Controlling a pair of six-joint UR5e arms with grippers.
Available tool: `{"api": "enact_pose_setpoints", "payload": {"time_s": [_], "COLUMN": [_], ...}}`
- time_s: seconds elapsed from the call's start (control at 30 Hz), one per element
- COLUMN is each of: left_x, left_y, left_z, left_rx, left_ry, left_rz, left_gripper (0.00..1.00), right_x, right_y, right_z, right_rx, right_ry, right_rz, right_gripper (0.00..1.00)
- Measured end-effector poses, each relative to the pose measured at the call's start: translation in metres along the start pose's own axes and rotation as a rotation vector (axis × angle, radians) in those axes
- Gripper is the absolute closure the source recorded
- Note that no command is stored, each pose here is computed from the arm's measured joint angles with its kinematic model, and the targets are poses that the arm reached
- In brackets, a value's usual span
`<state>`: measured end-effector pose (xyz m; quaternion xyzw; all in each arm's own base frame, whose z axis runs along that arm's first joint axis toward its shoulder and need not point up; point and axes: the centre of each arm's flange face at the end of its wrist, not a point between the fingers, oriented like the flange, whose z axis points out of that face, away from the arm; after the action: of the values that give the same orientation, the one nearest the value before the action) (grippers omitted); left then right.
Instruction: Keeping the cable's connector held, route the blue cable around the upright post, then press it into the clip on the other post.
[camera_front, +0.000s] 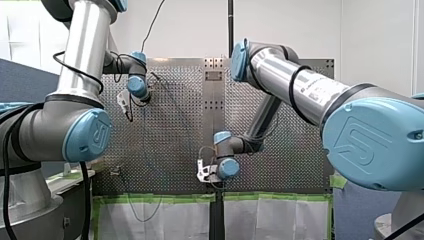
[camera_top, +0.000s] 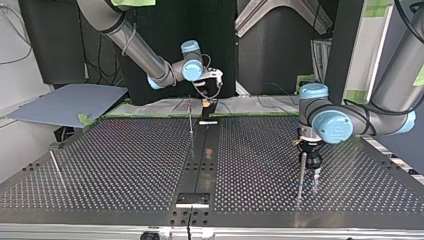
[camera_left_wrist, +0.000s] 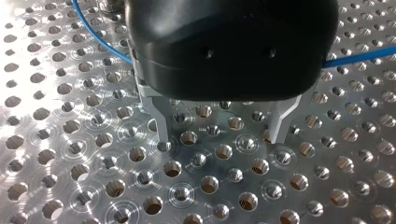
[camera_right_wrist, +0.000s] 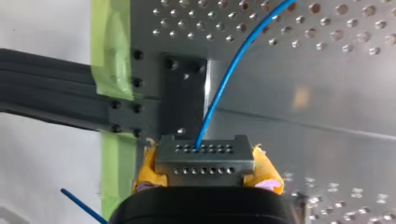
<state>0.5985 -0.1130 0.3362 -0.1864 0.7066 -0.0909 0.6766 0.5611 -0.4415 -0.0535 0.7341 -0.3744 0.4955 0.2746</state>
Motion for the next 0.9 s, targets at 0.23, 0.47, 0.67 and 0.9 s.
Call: {"api": "enact_pose_setpoints", "payload": {"time_s": [0.23,0.47,0.67,0.9], "left_x": [0.000,0.000,-0.001,-0.001], "left_y": [0.000,0.000,0.001,0.002], "left_z": [0.000,0.000,0.000,0.001], "left_rx": [0.000,-0.001,-0.002,-0.005], "left_ry": [0.000,0.000,-0.001,-0.002], "left_rz": [0.000,-0.001,0.000,-0.001], "left_gripper": [0.01,0.01,0.01,0.01], "right_x": [-0.036,-0.061,-0.070,-0.095], "right_y": [0.008,0.019,0.031,0.049], "right_z": [0.005,0.004,0.003,-0.006], "right_rx": [-0.017,-0.039,-0.059,-0.084], "right_ry": [-0.036,-0.029,-0.017,-0.021], "right_rz": [-0.002,0.011,0.024,0.057], "right_gripper": [1.00,1.00,1.00,1.00]}}
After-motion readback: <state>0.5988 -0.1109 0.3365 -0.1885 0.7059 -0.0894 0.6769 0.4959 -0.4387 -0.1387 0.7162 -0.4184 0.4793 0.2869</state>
